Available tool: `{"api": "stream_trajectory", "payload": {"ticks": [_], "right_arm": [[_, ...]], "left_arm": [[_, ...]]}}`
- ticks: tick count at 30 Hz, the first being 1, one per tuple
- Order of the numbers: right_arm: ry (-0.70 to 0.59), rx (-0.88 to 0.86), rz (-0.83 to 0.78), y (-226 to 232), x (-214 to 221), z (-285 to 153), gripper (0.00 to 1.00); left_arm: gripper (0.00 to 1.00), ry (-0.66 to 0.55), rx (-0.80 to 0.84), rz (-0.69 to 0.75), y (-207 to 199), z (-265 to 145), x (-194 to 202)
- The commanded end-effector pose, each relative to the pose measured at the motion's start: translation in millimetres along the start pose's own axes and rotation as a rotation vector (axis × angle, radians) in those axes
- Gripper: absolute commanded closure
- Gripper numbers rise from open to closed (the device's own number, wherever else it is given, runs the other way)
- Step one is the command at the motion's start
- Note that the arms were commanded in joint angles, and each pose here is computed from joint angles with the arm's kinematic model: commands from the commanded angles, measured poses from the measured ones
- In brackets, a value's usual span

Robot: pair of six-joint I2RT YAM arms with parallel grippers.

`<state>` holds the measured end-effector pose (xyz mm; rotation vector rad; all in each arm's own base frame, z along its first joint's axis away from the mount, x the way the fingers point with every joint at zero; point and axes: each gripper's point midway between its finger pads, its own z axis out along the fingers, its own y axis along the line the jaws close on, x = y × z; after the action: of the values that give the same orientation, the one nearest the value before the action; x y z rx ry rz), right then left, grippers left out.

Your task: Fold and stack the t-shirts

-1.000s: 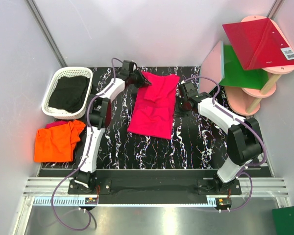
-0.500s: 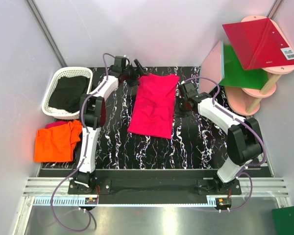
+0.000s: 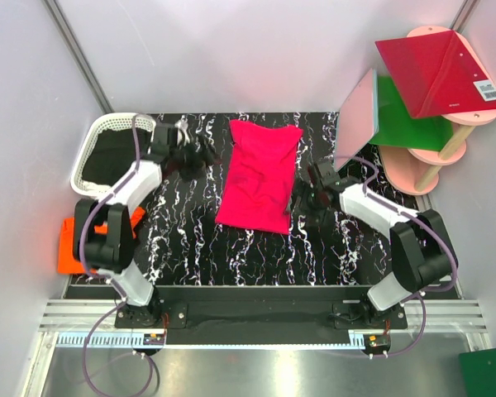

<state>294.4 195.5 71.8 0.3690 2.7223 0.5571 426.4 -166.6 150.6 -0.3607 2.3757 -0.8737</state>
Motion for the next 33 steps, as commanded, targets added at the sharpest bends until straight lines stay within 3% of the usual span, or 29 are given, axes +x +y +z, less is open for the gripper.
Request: {"api": "stream_trajectory", "payload": {"ticks": [1, 7, 13, 16, 17, 19, 20, 21, 22, 23, 33], "right_arm": [[0.048, -0.081, 0.181, 3.8, 20.8, 11.1, 0.1], [0.133, -0.157, 0.317, 9.3, 38.2, 42.7, 0.11], [0.141, -0.186, 0.373, 17.7, 32.4, 56.9, 0.12], [0.165, -0.191, 0.403, 22.2, 31.3, 64.2, 0.14], [0.182, -0.192, 0.412, 23.2, 32.7, 67.4, 0.16], [0.2, -0.206, 0.416, 29.4, 30.6, 69.2, 0.41], [0.203, -0.216, 0.415, 33.0, 28.5, 68.8, 0.57], [0.202, -0.233, 0.413, 39.6, 23.5, 67.3, 0.85], [0.215, -0.25, 0.409, 44.5, 22.7, 65.5, 0.95], [0.216, -0.261, 0.402, 48.2, 20.7, 62.9, 1.0], [0.282, -0.113, 0.29, 22.1, 47.0, 17.4, 1.0]], "left_arm": [[0.01, 0.163, -0.04, -0.075, 44.9, 4.6, 77.4], [0.05, 0.289, -0.042, -0.127, 69.4, 15.9, 129.2], [0.06, 0.335, -0.041, -0.132, 75.9, 32.8, 140.4], [0.11, 0.374, -0.038, -0.14, 76.8, 41.3, 148.2], [0.19, 0.389, -0.036, -0.145, 77.0, 43.1, 151.4], [0.36, 0.437, -0.024, -0.154, 76.6, 47.1, 161.2], [0.67, 0.455, -0.018, -0.156, 76.3, 48.0, 164.9], [0.81, 0.478, -0.003, -0.163, 73.9, 48.3, 168.0], [0.96, 0.507, -0.012, -0.182, 76.9, 47.8, 174.3], [1.0, 0.525, -0.015, -0.182, 78.0, 47.0, 177.8], [1.0, 0.666, -0.083, -0.166, 78.2, -9.6, 213.9]]}}
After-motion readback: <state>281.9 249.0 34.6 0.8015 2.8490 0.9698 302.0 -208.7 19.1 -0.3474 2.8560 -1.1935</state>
